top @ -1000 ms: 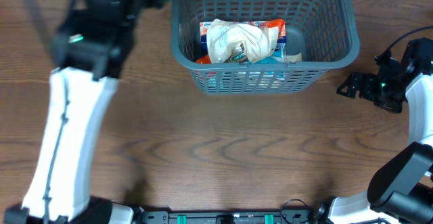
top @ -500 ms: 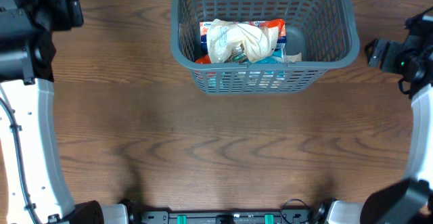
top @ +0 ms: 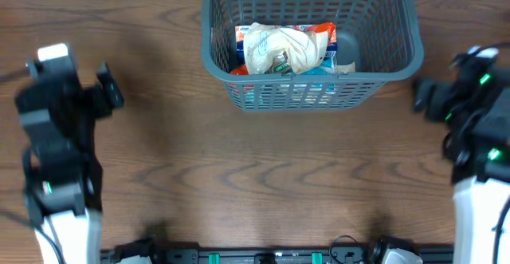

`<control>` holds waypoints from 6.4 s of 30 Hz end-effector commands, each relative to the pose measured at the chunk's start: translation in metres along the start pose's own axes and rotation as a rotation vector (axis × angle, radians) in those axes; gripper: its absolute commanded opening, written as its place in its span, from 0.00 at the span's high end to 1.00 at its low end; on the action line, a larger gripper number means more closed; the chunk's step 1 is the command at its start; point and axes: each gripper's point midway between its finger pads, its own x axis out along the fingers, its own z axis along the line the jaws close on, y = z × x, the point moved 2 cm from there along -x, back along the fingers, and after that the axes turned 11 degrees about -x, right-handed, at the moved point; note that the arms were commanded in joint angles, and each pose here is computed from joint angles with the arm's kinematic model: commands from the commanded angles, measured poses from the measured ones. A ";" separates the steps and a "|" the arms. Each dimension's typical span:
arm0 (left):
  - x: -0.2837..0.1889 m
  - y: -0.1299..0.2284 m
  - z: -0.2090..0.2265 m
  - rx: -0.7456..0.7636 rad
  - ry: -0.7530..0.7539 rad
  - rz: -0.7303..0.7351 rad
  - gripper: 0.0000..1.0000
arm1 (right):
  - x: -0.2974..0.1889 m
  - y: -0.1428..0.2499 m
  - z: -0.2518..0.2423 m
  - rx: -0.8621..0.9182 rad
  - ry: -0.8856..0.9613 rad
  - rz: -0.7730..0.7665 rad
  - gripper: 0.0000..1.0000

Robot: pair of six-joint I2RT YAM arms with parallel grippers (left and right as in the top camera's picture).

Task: Pack container

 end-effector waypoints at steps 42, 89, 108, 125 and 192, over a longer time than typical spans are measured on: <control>-0.050 0.073 0.009 -0.092 0.098 -0.091 0.01 | -0.039 0.117 0.089 0.036 -0.163 -0.037 0.01; -0.050 0.073 0.009 -0.092 0.098 -0.091 0.01 | -0.024 0.098 0.107 -0.011 -0.068 -0.695 0.01; -0.050 0.073 0.009 -0.092 0.098 -0.091 0.01 | -0.016 0.114 0.102 -0.064 -0.045 -0.630 0.01; -0.050 0.073 0.009 -0.092 0.098 -0.091 0.01 | -0.015 0.116 0.084 0.103 0.018 -0.615 0.01; -0.037 0.142 -0.022 -0.079 0.314 -0.413 0.01 | -0.015 0.115 0.086 0.099 0.006 -0.617 0.01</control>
